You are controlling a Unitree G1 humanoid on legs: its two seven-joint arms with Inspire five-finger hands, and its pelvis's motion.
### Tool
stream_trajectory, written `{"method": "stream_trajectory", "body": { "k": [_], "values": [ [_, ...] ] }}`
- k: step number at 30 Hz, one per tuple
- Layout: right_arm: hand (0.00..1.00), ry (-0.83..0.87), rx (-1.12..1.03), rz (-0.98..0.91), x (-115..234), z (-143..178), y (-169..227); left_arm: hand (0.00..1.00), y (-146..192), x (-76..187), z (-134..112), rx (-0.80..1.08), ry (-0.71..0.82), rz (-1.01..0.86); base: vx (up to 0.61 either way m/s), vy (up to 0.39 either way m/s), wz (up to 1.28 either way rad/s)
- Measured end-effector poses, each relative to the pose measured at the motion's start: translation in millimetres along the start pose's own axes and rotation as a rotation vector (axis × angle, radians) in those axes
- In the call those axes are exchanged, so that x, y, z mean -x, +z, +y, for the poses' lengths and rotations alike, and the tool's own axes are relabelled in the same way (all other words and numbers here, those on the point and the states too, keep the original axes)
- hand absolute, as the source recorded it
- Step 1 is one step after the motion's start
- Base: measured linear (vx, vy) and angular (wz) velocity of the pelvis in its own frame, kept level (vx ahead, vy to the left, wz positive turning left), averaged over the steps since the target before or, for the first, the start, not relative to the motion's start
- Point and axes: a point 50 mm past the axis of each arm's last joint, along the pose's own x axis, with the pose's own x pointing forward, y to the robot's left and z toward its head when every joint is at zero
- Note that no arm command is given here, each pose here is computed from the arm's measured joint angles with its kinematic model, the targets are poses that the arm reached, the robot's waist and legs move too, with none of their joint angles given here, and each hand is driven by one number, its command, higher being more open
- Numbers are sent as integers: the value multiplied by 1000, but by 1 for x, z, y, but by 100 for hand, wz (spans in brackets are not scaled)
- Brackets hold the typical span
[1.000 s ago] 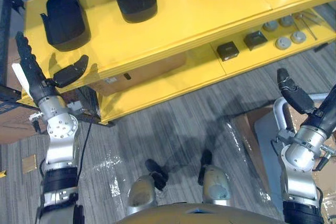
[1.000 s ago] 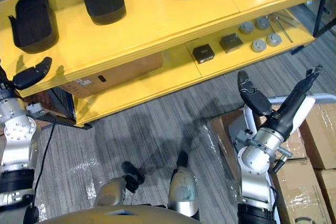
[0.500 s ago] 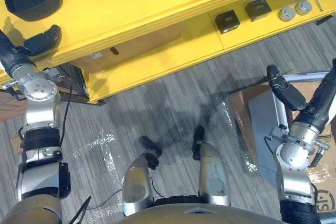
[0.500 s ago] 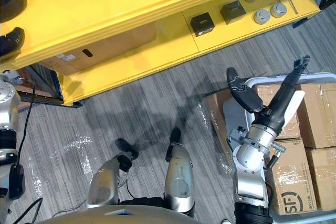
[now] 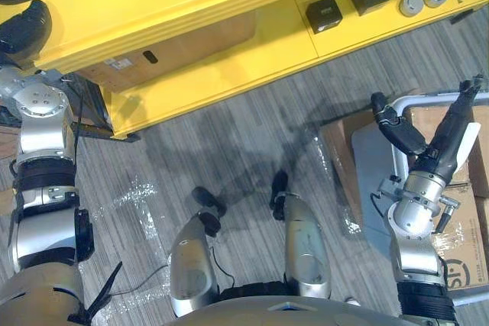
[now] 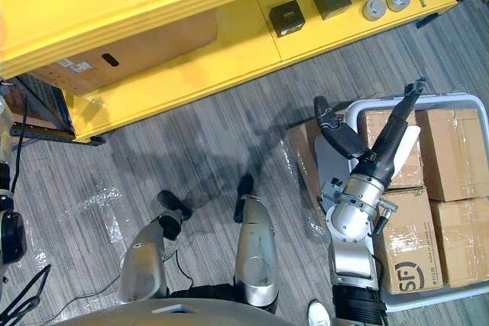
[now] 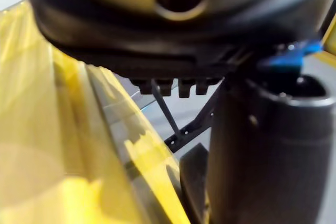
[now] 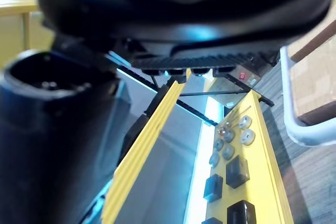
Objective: Walk over and take three plastic housings, then place them on the shelf
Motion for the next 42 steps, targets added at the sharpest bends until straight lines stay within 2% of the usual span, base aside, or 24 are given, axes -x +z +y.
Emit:
{"method": "stream_trajectory", "body": {
  "k": [10,29,33,36,38,39,42],
  "values": [
    [100,26,-28,-7,-8,16,1,100,18,-16,7,10,154,5,-3,-7,-2],
    [100,48,-22,16,-3,19,-8,100,30,-26,6,15,183,19,3,-5,1],
    [100,40,-16,40,9,12,-11,100,22,-9,14,25,133,-65,44,-14,5],
    [100,13,-31,56,25,2,-8,100,13,26,26,102,67,-128,64,-5,2],
    [100,-22,-52,31,31,-8,2,100,0,66,36,176,-19,-120,72,8,13],
    [100,-31,-54,22,32,-11,4,100,-4,77,39,189,-41,-104,74,19,18],
    [100,-34,-60,10,32,-13,7,100,-29,127,58,207,-122,18,122,28,27]
  ]
}}
